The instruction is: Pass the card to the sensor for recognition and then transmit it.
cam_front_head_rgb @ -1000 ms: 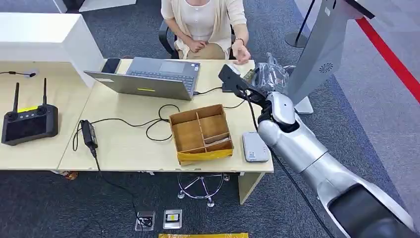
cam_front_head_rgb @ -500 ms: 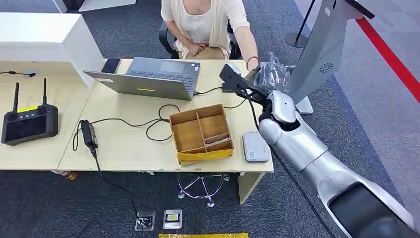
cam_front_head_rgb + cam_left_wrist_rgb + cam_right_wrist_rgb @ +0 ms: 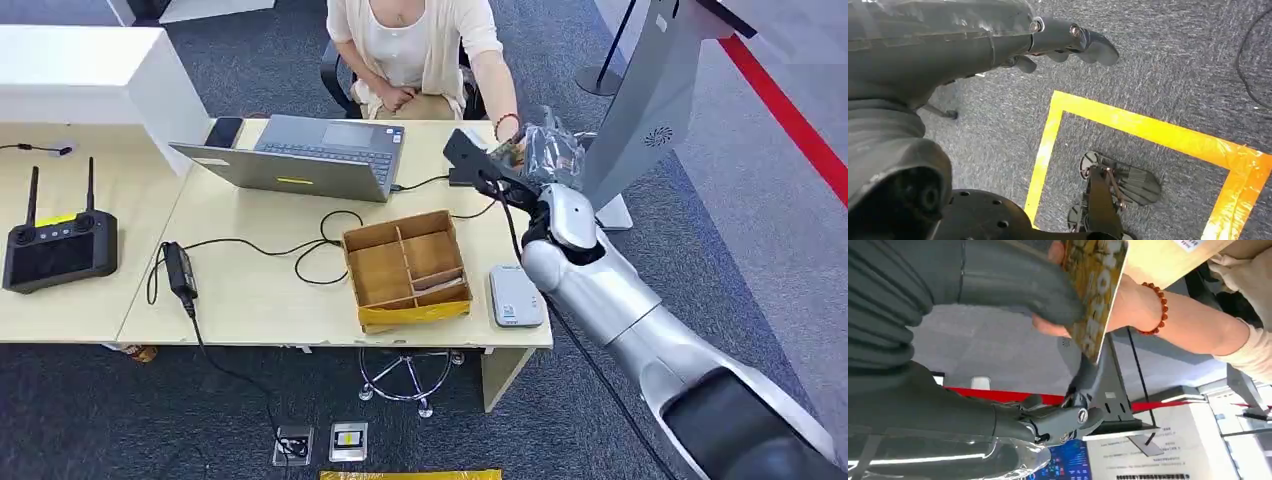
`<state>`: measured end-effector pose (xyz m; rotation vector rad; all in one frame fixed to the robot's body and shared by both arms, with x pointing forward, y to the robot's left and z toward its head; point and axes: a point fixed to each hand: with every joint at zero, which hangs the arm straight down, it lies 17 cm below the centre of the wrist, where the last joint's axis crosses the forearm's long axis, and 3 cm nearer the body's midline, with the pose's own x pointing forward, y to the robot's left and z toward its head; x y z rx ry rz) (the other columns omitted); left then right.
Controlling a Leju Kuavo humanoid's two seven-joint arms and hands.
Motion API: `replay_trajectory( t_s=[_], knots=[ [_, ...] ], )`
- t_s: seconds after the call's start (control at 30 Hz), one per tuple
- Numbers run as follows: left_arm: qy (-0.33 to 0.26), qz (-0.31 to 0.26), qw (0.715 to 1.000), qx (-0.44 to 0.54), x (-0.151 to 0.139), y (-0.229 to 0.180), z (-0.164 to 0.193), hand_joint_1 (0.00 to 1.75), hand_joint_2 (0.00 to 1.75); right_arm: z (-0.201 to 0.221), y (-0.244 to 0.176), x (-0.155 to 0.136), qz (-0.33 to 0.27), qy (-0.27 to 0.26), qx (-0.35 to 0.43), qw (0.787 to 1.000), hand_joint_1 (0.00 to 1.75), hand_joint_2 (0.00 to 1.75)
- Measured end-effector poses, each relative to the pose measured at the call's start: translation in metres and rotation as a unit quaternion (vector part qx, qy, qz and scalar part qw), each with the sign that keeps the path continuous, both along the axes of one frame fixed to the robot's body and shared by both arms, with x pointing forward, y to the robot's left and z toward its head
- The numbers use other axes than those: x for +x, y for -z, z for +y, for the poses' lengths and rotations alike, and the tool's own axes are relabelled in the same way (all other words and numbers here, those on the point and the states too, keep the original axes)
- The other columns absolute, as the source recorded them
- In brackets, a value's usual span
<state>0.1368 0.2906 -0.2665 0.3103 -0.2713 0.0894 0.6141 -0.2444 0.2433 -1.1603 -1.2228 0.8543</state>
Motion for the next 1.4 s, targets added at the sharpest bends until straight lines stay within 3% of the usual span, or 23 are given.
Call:
replay_trajectory(
  t_s=[0.2, 0.6, 0.83, 1.1, 1.4],
  knots=[
    [-0.004, 0.001, 1.000, 0.001, -0.006, 0.001, 0.001, 0.00, 0.00, 0.002, 0.003, -0.001, 0.004, 0.000, 0.008, 1.000, 0.00, 0.00],
    [-0.009, 0.003, 1.000, 0.002, -0.013, 0.002, 0.002, 0.00, 0.00, -0.003, 0.014, -0.004, 0.004, 0.016, 0.116, 0.993, 0.00, 0.00],
    [-0.022, 0.002, 1.000, -0.001, -0.025, 0.005, 0.002, 0.00, 0.00, -0.059, 0.044, -0.014, 0.014, 0.082, 0.185, 0.979, 0.00, 0.00],
    [-0.028, 0.008, 1.000, -0.005, -0.037, 0.007, 0.000, 0.00, 0.00, -0.198, 0.130, -0.079, 0.032, 0.220, 0.224, 0.949, 0.00, 0.00],
    [-0.036, -0.001, 0.999, -0.007, -0.037, 0.006, 0.000, 0.00, 0.00, -0.336, 0.187, -0.198, 0.030, 0.338, 0.209, 0.917, 0.00, 0.00]
  ],
)
